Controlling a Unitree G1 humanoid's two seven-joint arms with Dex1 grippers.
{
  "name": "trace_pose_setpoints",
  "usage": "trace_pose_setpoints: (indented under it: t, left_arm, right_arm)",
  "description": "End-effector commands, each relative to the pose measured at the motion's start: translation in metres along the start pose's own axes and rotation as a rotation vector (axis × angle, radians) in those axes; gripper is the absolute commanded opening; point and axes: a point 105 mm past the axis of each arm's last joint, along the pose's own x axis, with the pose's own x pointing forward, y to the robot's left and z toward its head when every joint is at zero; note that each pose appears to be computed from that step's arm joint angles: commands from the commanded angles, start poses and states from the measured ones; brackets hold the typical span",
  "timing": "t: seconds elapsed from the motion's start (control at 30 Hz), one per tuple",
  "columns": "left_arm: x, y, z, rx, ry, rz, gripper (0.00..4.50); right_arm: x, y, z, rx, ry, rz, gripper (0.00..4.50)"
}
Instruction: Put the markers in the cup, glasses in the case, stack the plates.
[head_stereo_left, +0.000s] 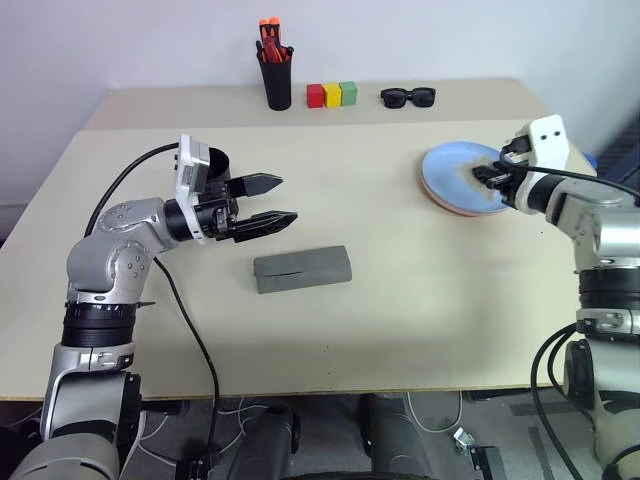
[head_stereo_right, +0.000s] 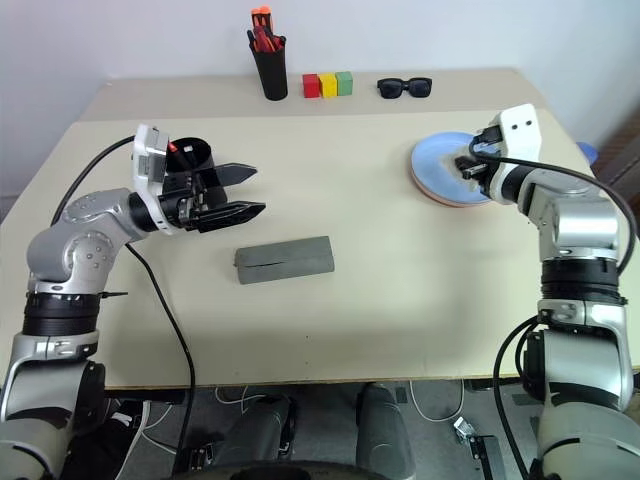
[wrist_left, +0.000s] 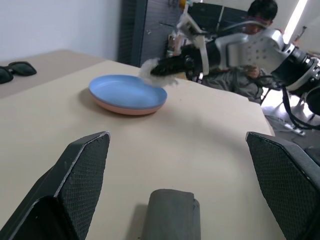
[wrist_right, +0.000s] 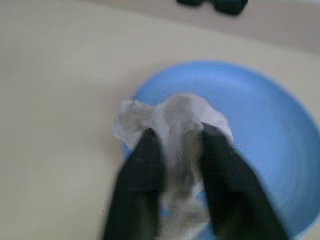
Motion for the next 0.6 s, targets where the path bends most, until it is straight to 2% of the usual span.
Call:
trace_pose_setpoints:
  t: [0.03, 0.13, 0.3, 0.4, 0.5, 0.6]
  left_arm:
    - [-0.011, -0.002, 0.014, 0.046, -0.028, 0.02, 4.5]
    - [-0.013, -0.002, 0.013, 0.042, -0.028, 0.029, 4.5]
    - [-0.011, -0.007, 0.005, 0.019, -0.025, 0.018, 4.5]
    - [-0.013, -0.01, 0.001, 0.004, -0.015, -0.002, 4.5]
    - [-0.019, -0.012, -0.003, 0.009, 0.009, 0.001, 4.5]
    - [-0.036, -0.009, -0.007, 0.027, 0.046, 0.023, 4.5]
  right_arm:
    - [-0.002, -0.01, 0.026, -0.048, -0.087, -0.052, 3.02]
    - [-0.006, -0.018, 0.034, -0.043, -0.121, -0.069, 4.48]
    - [-0.019, -0.019, 0.047, -0.041, -0.196, -0.031, 4.48]
    - [-0.043, 0.033, 0.059, -0.095, -0.294, 0.258, 4.48]
    - [-0.073, 0.07, 0.051, -0.095, -0.303, 0.501, 4.48]
    - [-0.089, 0.093, 0.045, -0.114, -0.325, 0.596, 4.48]
